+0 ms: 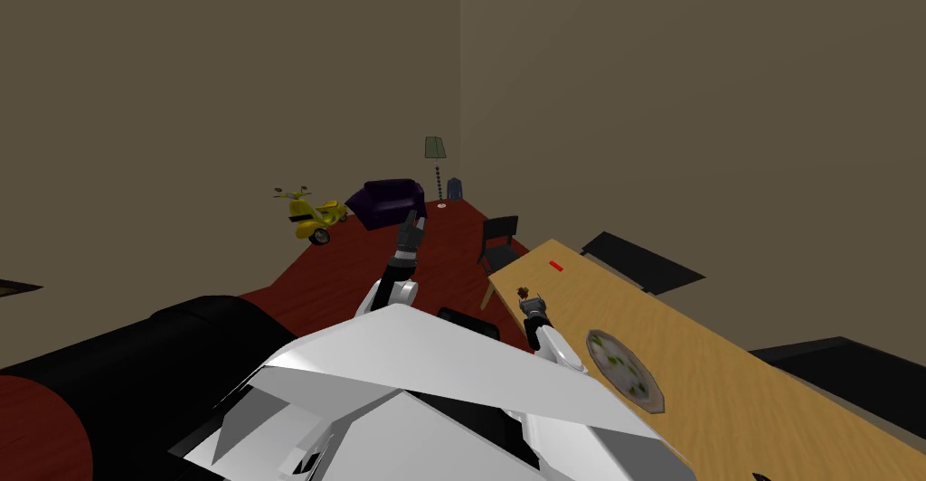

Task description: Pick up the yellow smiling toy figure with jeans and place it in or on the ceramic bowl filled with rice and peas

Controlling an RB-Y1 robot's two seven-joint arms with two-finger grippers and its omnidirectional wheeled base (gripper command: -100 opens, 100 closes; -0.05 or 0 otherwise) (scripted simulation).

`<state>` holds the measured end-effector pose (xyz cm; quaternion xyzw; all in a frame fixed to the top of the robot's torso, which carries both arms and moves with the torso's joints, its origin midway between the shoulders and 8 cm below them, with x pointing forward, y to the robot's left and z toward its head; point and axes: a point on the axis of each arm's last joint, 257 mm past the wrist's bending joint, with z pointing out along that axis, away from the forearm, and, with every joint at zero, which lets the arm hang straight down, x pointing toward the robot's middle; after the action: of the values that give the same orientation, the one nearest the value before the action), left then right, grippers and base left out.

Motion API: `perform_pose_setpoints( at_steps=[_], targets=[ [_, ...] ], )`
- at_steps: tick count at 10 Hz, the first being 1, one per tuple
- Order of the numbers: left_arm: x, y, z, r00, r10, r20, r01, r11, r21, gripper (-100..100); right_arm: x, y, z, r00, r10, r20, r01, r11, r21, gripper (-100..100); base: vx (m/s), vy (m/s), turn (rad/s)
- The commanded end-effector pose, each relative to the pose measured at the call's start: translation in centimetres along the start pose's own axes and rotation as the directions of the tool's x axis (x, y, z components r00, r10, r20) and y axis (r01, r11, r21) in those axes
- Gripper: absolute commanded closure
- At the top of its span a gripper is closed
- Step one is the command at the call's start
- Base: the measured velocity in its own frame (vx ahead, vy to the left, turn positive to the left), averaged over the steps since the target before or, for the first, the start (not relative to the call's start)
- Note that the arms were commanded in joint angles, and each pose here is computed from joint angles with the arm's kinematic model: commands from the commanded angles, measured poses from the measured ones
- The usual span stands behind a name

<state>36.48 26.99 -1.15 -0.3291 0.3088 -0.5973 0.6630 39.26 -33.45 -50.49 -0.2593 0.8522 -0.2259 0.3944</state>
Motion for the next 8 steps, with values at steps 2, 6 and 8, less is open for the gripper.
perform_pose_setpoints(
  at_steps=[2, 6, 8],
  targets=[
    [0.00, 0.00, 0.00, 1.000, 0.000, 0.000, 0.000, 1.000, 0.000, 0, -0.55, 0.60, 0.16, 1.000, 0.000, 0.002, 0.000, 1.000, -0.002, -100, 0.019, -0.042, -0.011],
    [0.00, 0.00, 0.00, 1.000, 0.000, 0.000, 0.000, 1.000, 0.000, 0, -0.60, 0.63, 0.18, 1.000, 0.002, 0.002, -0.002, 1.000, -0.001, 100, 0.000, 0.000, 0.000],
    [0.00, 0.00, 0.00, 1.000, 0.000, 0.000, 0.000, 1.000, 0.000, 0, -0.59, 0.62, 0.18, 1.000, 0.002, 0.002, -0.002, 1.000, -0.001, 0, 0.000, 0.000, 0.000]
  ],
)
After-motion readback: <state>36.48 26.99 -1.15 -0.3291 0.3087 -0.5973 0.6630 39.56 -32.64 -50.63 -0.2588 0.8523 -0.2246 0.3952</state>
